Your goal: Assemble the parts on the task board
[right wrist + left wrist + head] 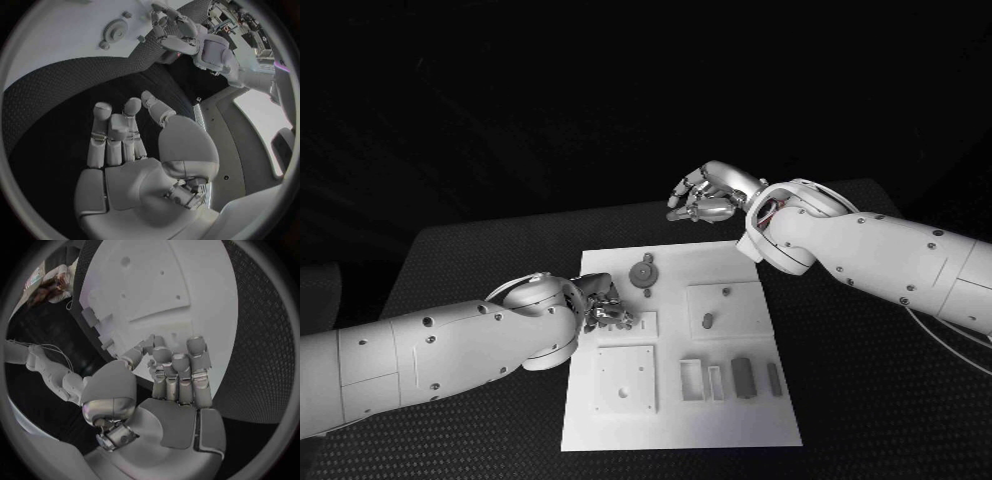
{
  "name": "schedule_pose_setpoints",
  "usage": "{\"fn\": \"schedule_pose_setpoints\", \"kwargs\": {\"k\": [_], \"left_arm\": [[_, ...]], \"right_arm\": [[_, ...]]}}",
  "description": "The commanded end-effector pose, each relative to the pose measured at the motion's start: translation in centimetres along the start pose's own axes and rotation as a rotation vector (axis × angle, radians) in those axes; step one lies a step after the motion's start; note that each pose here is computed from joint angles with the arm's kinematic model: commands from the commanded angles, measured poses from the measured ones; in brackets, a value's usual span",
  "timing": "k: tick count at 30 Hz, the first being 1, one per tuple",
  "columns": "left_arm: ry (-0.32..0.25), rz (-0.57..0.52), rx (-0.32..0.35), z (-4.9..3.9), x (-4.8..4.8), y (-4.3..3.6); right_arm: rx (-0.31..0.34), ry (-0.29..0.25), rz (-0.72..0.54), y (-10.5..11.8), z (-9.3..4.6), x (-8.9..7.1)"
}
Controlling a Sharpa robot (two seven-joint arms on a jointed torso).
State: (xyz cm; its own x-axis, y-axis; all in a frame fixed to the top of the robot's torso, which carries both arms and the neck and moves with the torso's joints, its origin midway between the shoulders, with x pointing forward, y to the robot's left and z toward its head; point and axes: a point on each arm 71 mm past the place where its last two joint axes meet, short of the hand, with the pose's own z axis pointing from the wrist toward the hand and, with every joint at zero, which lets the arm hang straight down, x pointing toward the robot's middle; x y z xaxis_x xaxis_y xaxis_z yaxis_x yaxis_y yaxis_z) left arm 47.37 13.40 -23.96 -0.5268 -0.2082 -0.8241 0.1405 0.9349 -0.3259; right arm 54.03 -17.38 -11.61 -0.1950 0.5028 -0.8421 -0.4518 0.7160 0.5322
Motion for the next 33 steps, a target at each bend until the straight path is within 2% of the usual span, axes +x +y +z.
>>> {"fn": "schedule_pose_setpoints", "kwargs": {"k": [1,23,33], "left_arm": [[-0.024,0.010,0.014,-0.01,-0.10,-0.36],[-0.022,0.030,0.031,-0.05,0.24,-0.71],[-0.025,0.029,0.025,-0.05,0.17,-0.49]], "right_arm": [[-0.007,0.010,0.003,0.08,-0.01,0.09],[-0.007,0.010,0.003,0.07,-0.03,0.07],[-0.006,0.009,0.004,0.05,-0.06,0.05]]}}
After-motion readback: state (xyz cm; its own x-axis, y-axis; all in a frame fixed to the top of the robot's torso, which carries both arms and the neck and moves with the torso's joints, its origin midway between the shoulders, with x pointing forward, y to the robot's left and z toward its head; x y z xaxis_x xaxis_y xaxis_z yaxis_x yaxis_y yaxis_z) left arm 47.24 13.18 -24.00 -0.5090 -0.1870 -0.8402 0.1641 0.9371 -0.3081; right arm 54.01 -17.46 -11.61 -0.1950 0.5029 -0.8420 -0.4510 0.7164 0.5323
